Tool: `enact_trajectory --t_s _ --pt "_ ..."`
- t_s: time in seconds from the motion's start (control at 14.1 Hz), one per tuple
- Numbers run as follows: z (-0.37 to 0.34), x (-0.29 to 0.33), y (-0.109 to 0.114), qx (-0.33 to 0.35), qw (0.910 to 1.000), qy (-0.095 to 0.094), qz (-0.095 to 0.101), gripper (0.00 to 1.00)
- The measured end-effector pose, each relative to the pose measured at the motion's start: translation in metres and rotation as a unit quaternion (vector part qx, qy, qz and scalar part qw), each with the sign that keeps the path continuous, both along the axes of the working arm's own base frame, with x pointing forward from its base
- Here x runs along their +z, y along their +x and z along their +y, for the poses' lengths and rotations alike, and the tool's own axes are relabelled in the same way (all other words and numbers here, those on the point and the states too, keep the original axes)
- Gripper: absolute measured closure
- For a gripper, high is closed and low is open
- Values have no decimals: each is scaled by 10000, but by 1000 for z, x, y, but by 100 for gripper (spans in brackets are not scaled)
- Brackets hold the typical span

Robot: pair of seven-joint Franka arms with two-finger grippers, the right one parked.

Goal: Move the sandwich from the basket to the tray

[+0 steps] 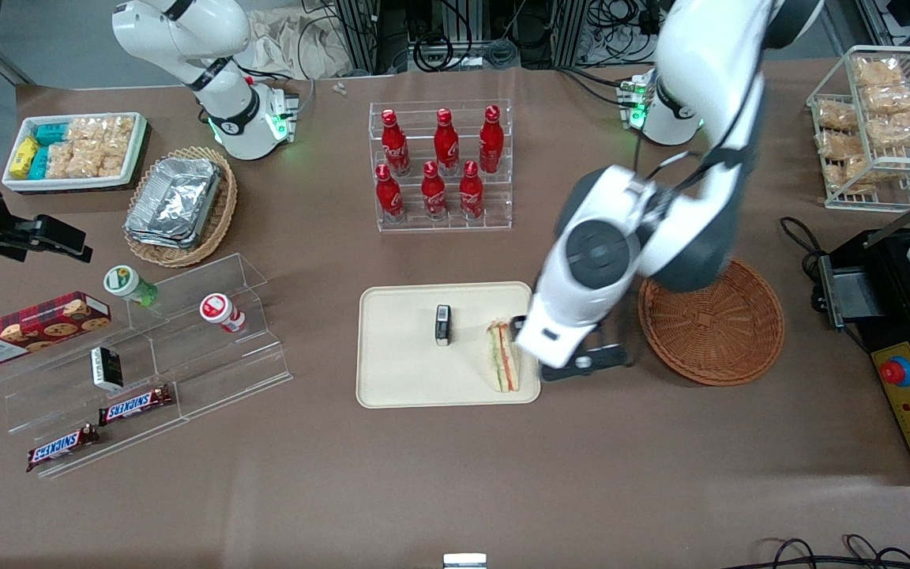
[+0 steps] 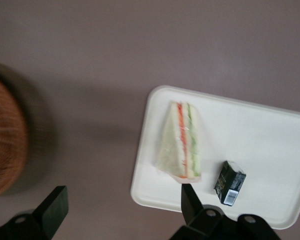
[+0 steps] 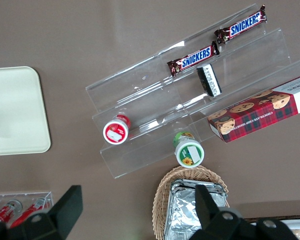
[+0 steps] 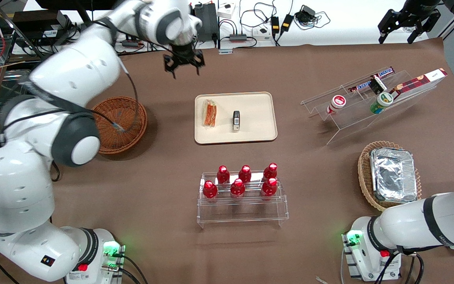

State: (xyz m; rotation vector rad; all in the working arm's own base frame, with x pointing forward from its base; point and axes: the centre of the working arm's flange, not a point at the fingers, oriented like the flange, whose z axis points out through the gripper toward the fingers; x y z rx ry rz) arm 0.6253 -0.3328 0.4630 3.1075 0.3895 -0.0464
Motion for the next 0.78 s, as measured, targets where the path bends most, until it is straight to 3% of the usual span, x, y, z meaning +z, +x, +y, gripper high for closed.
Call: enact_trajectory --t_s 0.49,0.78 --pt "189 100 -57 -301 9992 6 -258 0" --pt "293 122 -74 -729 9966 35 -389 0"
